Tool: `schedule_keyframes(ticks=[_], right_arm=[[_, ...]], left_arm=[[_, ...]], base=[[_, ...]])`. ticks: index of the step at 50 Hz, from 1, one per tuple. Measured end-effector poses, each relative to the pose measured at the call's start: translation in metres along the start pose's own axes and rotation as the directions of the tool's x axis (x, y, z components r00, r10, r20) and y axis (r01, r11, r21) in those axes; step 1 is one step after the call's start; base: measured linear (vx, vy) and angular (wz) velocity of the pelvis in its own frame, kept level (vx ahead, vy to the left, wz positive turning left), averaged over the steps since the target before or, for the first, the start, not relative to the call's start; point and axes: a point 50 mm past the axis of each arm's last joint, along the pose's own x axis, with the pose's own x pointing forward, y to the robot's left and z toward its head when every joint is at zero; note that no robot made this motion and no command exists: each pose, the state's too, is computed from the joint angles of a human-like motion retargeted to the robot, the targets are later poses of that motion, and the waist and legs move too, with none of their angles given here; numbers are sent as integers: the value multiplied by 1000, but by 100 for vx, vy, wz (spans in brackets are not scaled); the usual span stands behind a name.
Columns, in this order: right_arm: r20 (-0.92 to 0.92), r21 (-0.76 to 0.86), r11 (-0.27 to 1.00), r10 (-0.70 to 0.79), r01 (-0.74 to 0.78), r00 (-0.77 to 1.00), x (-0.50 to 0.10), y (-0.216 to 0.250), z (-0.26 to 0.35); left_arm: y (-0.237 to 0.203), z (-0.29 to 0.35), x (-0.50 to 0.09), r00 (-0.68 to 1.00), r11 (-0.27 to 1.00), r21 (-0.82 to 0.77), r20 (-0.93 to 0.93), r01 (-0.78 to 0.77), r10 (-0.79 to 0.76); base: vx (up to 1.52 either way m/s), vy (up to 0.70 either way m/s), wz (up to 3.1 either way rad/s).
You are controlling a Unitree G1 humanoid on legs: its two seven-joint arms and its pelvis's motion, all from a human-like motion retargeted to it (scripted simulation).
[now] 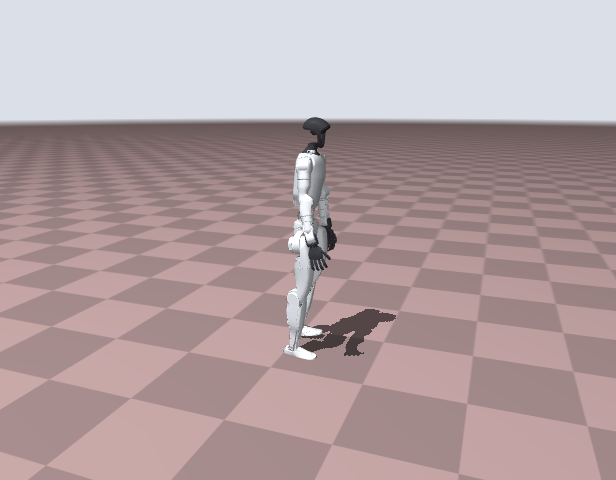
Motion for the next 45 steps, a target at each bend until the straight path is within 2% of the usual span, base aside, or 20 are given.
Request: schedule_keyframes(ticks=[10,29,37,45], right_arm=[[38,-45,999,1,1,999,3,0,20],[251,-174,982,121,-78,960,4,47,96],[232,-231,968,149,-94,961,4,49,91],[149,-211,974,113,-80,982,6,31,64]], left_arm=[[18,53,4,992,996,72,120,-57,48],[46,168,-11,915,950,235,391,-204,100],[45,173,-12,909,946,248,408,-207,92],[37,144,-4,948,955,255,311,-149,64]], base=[[0,0,0],[0,0,0],[0,0,0],[0,0,0]])
